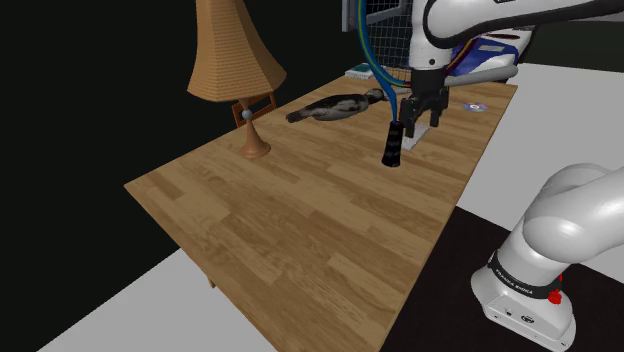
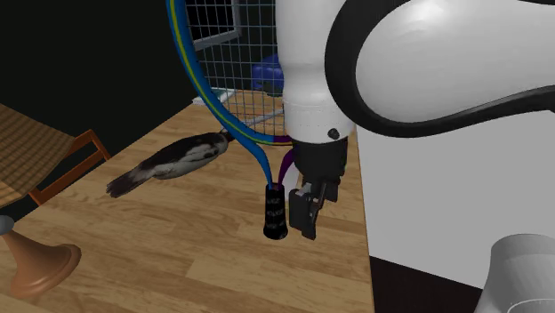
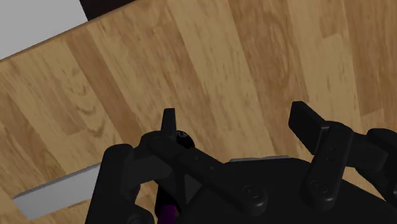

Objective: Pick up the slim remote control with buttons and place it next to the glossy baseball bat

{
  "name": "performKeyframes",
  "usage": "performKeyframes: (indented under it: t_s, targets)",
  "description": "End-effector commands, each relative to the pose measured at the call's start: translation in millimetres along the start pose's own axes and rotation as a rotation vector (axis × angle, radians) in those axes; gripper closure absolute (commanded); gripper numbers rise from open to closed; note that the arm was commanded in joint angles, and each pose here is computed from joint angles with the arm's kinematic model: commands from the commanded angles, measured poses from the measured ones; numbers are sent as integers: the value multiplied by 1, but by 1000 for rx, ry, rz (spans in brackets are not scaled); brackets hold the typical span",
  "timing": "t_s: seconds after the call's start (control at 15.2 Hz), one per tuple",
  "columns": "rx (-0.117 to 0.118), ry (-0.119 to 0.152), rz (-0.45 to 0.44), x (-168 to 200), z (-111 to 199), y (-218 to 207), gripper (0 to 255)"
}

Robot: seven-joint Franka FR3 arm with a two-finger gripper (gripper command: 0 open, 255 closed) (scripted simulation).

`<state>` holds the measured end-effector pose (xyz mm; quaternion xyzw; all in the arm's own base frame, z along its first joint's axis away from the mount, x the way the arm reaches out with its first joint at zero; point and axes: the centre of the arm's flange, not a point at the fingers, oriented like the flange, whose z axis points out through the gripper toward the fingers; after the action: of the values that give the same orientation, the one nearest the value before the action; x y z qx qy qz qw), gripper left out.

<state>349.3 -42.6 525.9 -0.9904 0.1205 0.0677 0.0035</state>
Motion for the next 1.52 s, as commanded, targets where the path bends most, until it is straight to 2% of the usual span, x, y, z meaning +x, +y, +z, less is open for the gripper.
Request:
performKeyframes:
  t_s: [0.0, 0.79, 1.45]
  targets:
    - [7, 10, 75, 21, 11, 11, 0]
    - [49, 59, 512, 131, 65, 102, 0]
    - [84, 100, 875, 188, 110, 207, 0]
